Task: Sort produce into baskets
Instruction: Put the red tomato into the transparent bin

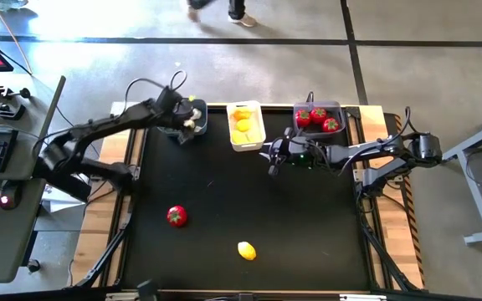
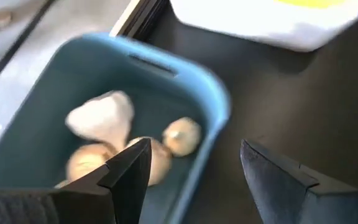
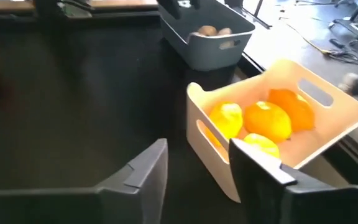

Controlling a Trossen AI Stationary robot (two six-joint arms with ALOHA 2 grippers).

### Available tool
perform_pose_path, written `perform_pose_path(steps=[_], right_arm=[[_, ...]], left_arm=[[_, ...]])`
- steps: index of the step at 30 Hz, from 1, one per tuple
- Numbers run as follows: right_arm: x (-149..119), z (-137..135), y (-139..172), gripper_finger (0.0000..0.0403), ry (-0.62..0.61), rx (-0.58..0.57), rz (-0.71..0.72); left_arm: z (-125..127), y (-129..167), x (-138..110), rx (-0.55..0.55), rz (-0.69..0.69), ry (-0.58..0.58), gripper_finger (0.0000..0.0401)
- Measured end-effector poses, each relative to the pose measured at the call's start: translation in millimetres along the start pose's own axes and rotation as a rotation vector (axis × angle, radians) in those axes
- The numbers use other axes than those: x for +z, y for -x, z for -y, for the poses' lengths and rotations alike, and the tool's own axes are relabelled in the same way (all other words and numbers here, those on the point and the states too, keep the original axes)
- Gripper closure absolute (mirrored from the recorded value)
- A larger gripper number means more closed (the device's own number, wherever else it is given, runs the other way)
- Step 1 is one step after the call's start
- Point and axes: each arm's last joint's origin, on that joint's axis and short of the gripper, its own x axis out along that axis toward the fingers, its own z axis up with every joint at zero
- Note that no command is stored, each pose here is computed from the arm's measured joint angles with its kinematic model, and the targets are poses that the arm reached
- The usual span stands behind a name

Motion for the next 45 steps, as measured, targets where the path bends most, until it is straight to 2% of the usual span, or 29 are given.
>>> perform_pose_path(steps=[6, 13, 15, 20, 22, 24, 27, 31, 37, 41, 45], right_arm=[[2.8, -8.6, 1.6, 0.0222, 0.003, 0.056, 0.034], [3.0, -17.6, 4.2, 0.0221, 0.015, 0.085, 0.040], [2.8, -19.9, 4.8, 0.0221, 0.019, 0.093, 0.039], [2.3, -22.8, 5.7, 0.0221, 0.027, 0.102, 0.037], [2.2, -22.7, 5.7, 0.0221, 0.033, 0.102, 0.036], [1.9, -22.6, 5.6, 0.0221, 0.033, 0.101, 0.033], [1.8, -22.6, 5.5, 0.0221, 0.033, 0.101, 0.033], [1.8, -22.6, 5.5, 0.0221, 0.050, 0.101, 0.033], [1.0, -22.6, 5.5, 0.0221, 0.054, 0.101, 0.026], [0.5, -22.6, 5.5, 0.0221, 0.053, 0.101, 0.021], [0.2, -22.8, 5.6, 0.0221, 0.054, 0.101, 0.018]], left_arm=[[35.8, 31.6, -13.7, -0.050, 0.183, 0.002, 0.0178], [80.9, 67.2, -15.3, -0.207, 0.338, -0.032, 0.0183], [94.3, 72.0, -16.5, -0.302, 0.344, -0.071, 0.0184], [129.0, 72.3, -18.3, -0.719, 0.280, -0.133, 0.0184], [140.1, 70.2, -14.1, -0.783, 0.271, -0.094, 0.0184], [150.7, 68.1, -13.6, -0.794, 0.231, -0.069, 0.0188], [167.4, 70.4, -17.2, -0.765, 0.147, -0.120, 0.0210], [182.7, 81.9, -22.1, -0.678, -0.006, -0.158, 0.0259], [202.5, 101.5, -29.5, -0.660, -0.220, -0.110, 0.0332], [216.9, 105.9, -41.3, -0.639, -0.335, -0.155, 0.0330], [231.8, 102.9, -51.4, -0.601, -0.397, -0.193, 0.0295]])
